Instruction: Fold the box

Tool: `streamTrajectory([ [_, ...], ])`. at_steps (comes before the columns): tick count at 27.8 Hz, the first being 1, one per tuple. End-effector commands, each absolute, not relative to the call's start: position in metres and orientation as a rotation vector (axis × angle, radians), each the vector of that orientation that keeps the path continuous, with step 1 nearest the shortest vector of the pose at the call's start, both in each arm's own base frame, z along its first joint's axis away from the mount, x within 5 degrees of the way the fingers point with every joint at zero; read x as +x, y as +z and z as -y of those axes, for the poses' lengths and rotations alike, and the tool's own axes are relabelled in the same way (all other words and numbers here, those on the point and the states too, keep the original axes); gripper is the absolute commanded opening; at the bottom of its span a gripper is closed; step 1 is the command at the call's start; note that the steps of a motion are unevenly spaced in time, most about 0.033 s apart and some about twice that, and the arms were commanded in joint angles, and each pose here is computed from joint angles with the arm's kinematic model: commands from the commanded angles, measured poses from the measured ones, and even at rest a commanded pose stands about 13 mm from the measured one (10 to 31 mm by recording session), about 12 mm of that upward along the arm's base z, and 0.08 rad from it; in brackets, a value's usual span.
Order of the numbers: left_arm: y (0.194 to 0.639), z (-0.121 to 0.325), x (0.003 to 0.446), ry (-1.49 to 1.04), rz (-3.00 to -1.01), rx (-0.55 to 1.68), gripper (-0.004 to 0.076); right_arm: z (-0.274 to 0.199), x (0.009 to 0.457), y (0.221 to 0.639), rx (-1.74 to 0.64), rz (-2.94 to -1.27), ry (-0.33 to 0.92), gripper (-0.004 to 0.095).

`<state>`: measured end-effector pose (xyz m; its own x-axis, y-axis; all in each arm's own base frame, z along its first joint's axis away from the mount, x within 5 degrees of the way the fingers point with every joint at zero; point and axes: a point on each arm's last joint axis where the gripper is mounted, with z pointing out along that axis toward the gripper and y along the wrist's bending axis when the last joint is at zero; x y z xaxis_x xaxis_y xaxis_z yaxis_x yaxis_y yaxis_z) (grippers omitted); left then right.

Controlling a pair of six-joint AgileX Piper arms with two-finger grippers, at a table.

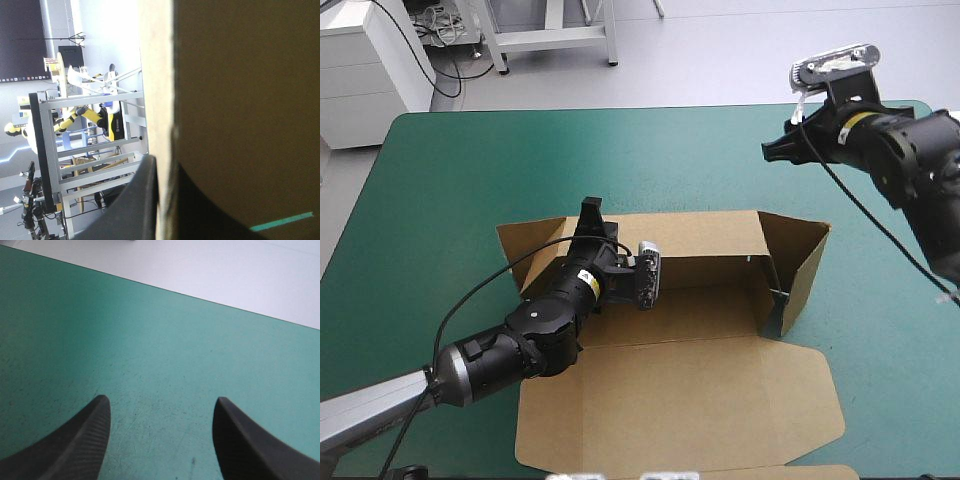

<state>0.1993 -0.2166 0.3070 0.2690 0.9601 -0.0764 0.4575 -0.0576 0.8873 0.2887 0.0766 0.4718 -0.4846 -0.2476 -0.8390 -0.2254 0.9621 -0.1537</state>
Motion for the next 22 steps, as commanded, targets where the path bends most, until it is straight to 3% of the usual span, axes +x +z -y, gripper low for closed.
streamTrajectory([
  [1, 0.311, 0.218, 0.194, 0.650, -1.346, 1.638, -0.0008, -0.069, 0.318, 0.479, -0.343, -2.051, 0.013, 0.0552],
  [10, 0.311, 0.218, 0.194, 0.648, -1.345, 1.638, -0.0008, -0.072, 0.382, 0.419, -0.456, -2.332, -0.042, 0.0551],
  [22, 0.312, 0.218, 0.194, 0.662, -1.325, 1.641, -0.0008, -0.073, 0.365, 0.380, -0.575, -2.521, -0.005, 0.0506],
])
